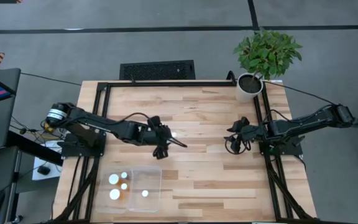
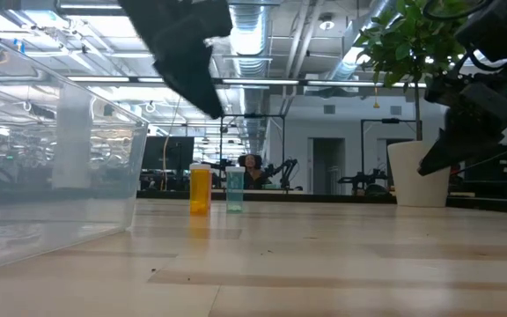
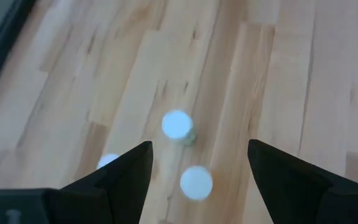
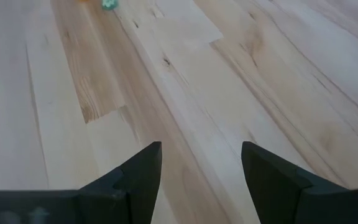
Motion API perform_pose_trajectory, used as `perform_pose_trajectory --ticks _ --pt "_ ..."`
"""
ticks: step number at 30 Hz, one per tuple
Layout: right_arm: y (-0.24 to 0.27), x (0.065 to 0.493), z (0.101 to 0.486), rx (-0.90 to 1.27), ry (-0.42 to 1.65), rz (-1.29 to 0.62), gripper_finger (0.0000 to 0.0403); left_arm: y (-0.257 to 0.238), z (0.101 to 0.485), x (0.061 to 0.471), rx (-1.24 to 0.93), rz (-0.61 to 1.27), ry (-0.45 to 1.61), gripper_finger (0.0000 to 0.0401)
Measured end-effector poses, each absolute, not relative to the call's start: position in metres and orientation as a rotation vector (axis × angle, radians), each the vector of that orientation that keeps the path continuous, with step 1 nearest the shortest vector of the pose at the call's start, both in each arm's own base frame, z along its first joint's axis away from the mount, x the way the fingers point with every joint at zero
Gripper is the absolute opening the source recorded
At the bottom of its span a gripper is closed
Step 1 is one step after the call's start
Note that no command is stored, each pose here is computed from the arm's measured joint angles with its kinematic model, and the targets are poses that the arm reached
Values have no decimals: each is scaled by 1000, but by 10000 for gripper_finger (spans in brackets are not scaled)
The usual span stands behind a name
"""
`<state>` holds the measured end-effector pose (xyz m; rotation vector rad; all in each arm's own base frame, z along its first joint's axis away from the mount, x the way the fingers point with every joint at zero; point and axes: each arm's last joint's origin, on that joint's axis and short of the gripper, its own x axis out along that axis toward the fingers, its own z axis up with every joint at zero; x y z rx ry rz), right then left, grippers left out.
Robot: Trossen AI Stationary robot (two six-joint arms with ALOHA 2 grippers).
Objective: Pick and place medicine bottles into bin by pill shape (circle, oval)
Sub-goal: Put the small orange pill bottle into the right transparent bin
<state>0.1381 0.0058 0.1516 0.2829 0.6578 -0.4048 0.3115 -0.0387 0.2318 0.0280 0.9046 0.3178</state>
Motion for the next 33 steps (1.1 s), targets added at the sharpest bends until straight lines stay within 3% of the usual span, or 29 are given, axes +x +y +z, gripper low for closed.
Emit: perform_pose_trajectory --ticks 9,33 --pt "6 138 152 285 657 -406 234 -32 198 305 22 291 906 258" --pt "6 138 152 293 656 -410 234 -31 171 293 -41 291 885 249"
